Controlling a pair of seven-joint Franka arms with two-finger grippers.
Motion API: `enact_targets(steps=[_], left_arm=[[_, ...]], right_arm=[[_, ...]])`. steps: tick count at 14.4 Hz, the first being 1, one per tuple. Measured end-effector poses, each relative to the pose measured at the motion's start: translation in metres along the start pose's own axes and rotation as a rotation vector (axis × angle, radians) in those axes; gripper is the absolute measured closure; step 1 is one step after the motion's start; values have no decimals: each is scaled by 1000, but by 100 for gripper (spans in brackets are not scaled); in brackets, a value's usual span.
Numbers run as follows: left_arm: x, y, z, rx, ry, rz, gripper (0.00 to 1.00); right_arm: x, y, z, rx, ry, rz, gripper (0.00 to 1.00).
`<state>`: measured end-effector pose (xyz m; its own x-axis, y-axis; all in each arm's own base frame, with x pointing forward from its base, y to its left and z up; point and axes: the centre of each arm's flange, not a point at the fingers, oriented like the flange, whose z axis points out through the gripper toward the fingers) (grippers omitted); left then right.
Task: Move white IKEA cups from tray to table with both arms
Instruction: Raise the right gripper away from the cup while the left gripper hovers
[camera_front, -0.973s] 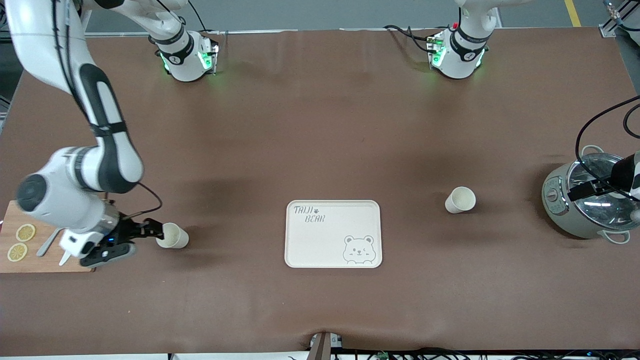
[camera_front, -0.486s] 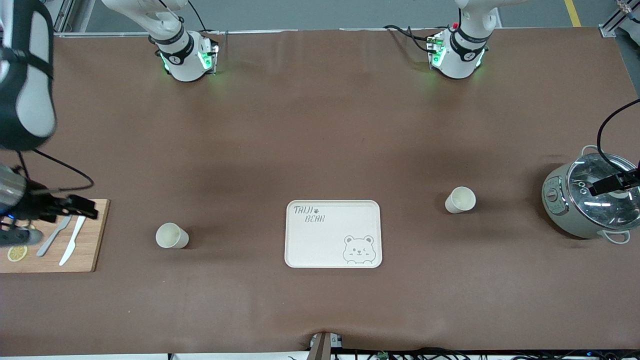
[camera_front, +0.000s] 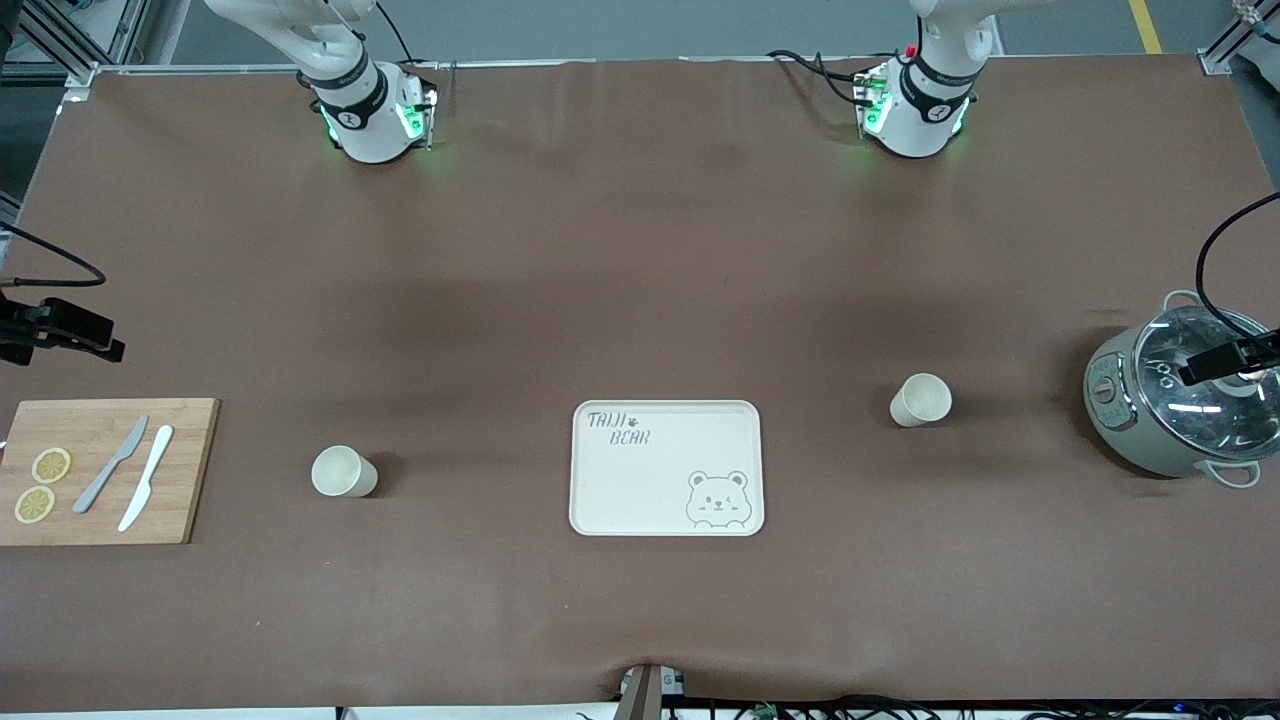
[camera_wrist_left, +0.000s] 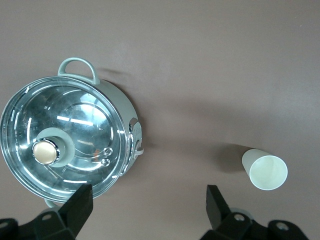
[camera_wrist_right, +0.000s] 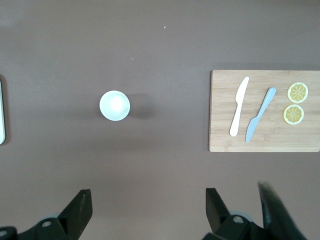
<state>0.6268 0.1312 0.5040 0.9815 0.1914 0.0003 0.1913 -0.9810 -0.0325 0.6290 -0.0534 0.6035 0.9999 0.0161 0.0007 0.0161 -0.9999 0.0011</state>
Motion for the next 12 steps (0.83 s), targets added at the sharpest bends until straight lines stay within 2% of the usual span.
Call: enact_targets(steps=[3,7,9,12], left_arm=[[11,-1,5,3,21,-1,0],[32,-3,-4,2,88,-6,0],[34,-8,-12,-18,105,-21,0],[36,11,-17,-86,118,-13,0]], right_arm=[[0,3,0,-1,4,9,0],[1,3,0,-1,8,12,0],[1,3,0,-1,8,13,0],[1,4,0,-1,9,17,0]])
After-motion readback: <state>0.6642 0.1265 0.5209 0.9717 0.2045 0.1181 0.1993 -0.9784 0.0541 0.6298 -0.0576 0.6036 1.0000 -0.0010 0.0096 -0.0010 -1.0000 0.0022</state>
